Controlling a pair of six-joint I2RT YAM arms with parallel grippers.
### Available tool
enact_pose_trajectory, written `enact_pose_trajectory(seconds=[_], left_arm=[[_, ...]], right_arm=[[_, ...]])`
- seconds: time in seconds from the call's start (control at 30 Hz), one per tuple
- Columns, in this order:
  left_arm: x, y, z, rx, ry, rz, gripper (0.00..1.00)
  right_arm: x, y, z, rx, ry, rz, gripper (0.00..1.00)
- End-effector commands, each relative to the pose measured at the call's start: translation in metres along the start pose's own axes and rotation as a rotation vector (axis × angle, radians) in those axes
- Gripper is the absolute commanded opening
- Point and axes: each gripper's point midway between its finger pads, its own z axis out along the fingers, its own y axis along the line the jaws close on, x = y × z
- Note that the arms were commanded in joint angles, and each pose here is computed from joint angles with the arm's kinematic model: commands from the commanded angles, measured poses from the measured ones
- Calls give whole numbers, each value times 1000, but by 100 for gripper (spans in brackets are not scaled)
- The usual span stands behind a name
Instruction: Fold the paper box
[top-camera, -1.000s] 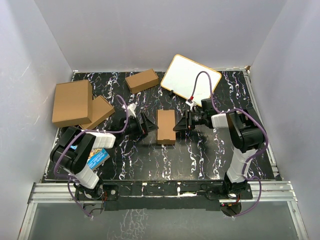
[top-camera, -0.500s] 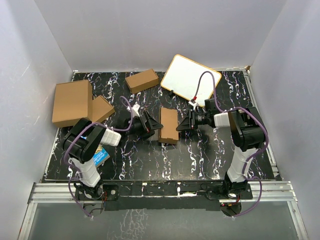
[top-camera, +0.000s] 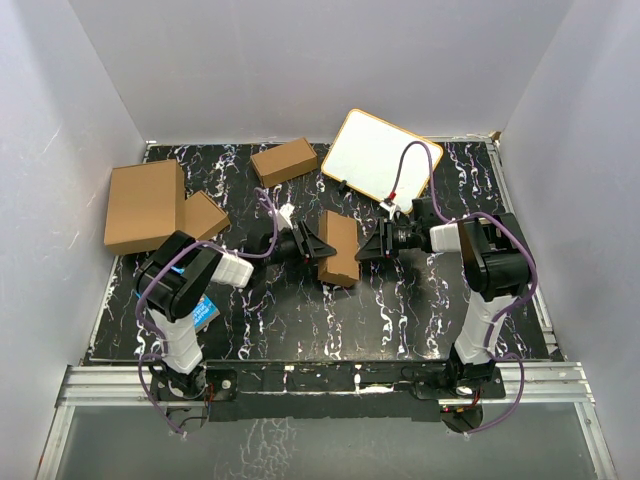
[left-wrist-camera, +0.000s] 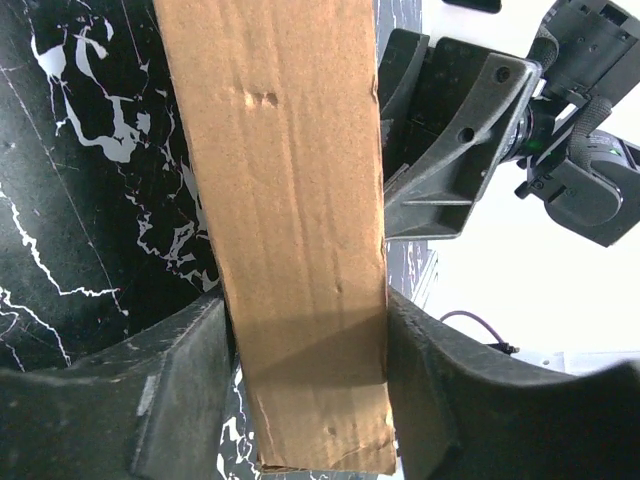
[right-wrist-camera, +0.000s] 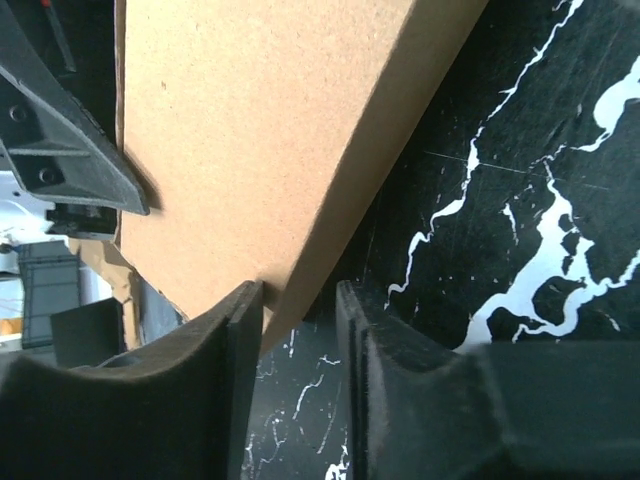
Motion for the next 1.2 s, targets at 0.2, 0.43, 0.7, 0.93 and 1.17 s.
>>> enact_pose_trajectory(seconds=[0.2, 0.43, 0.7, 0.93, 1.17], left_arm=[[-21, -7, -12, -129, 9, 201, 36], [-51, 6, -52, -418, 95, 489, 30], [-88, 14, -100, -802, 272, 851, 33], [-75, 16, -76, -845, 405, 959, 80], [-71, -53, -66, -611, 265, 930, 97]], right_arm=[[-37, 19, -22, 7, -54, -221, 66], [-56, 43, -49, 14, -132, -334, 68], [-59, 45, -57, 10, -149, -346, 68], [-59, 45, -57, 14, -146, -367, 68], [-55, 51, -59, -9, -122, -449, 68]])
